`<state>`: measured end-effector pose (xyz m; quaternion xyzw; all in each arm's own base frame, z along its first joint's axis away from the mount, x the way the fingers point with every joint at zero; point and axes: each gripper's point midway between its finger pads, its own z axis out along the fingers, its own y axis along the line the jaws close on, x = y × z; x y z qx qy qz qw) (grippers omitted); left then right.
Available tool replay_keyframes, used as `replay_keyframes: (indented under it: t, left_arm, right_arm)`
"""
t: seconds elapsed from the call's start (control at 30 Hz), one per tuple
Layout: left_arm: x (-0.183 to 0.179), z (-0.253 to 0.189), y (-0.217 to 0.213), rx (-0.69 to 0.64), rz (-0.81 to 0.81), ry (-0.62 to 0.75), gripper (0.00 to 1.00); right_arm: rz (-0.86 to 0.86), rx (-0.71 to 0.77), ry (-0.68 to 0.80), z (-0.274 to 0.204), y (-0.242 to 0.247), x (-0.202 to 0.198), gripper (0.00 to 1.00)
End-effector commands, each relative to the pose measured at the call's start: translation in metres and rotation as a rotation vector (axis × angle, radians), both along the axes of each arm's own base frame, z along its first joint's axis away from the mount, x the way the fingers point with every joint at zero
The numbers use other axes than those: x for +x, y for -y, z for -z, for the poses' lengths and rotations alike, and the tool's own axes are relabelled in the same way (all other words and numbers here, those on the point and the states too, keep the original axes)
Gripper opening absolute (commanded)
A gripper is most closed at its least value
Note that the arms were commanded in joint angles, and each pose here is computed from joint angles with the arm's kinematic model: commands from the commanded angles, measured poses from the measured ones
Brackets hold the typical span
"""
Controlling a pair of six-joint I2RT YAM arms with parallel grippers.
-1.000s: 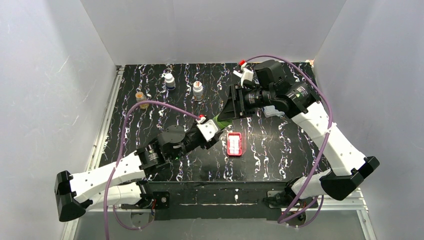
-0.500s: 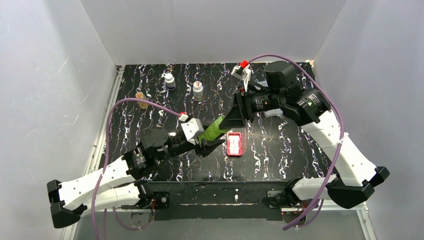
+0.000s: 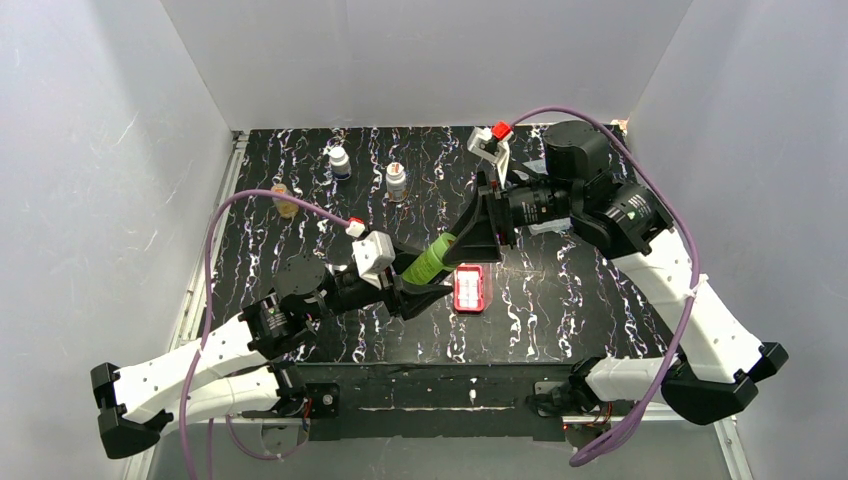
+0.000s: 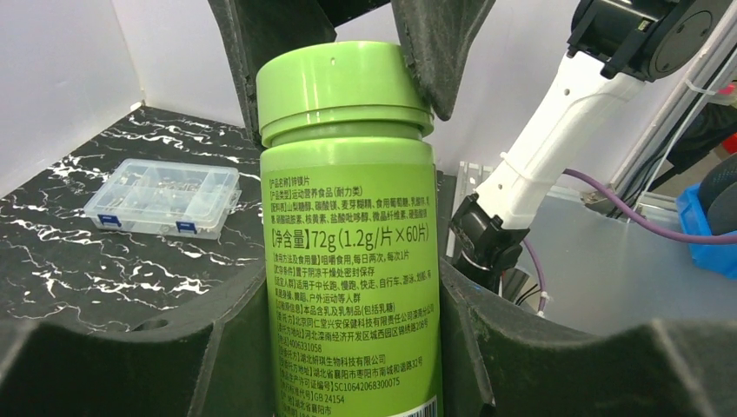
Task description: Sort the pills into containers
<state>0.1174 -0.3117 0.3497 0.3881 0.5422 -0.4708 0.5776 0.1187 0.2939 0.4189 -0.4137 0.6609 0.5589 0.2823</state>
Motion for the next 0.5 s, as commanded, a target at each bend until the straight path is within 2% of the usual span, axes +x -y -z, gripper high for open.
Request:
replay_keyframes:
  t: [0.0, 0.1, 0.13, 0.17, 0.3, 0.47]
  left_arm:
    - [-0.038, -0.027, 0.002, -0.054, 0.185, 0.084, 0.0]
    - [-0.02, -0.026, -0.001, -0.039, 0.085, 0.109, 0.0]
    - [-0.013, -0.025, -0.002, -0.029, 0.049, 0.123, 0.0]
    - [-0.007, -0.024, -0.003, -0.019, 0.019, 0.143, 0.0]
    - [0.011, -0.018, -0.005, 0.022, -0.069, 0.202, 0.0]
    - [0.044, -0.005, -0.015, 0.096, -0.244, 0.296, 0.0]
  right_arm:
    - [0.032, 0.101, 0.149, -0.027, -0.001, 0.015, 0.42]
    - [0.074, 0.067, 0.125, -0.022, 0.0, 0.021, 0.81]
    - [0.096, 0.052, 0.114, -0.02, 0.0, 0.024, 0.91]
    - [0.122, 0.034, 0.1, -0.018, 0.0, 0.028, 0.97]
    - [0.222, -0.05, 0.027, -0.01, 0.004, 0.041, 0.98]
    - [0.373, -0.225, -0.145, 0.018, 0.013, 0.058, 0.98]
